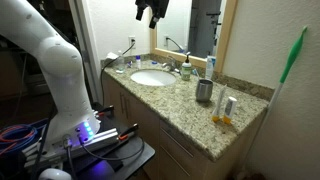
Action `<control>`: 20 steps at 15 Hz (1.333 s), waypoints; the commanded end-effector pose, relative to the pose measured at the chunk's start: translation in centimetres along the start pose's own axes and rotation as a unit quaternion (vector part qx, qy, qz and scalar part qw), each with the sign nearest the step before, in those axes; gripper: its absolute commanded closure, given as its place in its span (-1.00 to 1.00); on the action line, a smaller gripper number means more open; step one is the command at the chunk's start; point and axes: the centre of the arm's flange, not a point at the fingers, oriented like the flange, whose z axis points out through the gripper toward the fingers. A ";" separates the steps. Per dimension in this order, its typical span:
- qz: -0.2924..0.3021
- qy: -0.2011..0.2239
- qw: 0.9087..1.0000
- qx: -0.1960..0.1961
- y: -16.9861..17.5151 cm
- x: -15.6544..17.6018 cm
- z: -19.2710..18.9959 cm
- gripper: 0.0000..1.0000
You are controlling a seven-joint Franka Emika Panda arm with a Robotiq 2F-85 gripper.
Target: Close the tap
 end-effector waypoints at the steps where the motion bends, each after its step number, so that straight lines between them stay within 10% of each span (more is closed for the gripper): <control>1: 0.000 0.000 1.000 0.000 0.0 0.0 0.0 -1.00; 8: -0.015 -0.056 0.998 -0.003 -1.0 0.8 0.5 -1.00; 15: 0.001 0.046 0.994 -0.102 -10.1 7.8 1.4 -1.00; 20: -0.008 0.039 0.994 -0.101 -10.7 7.1 1.4 -1.00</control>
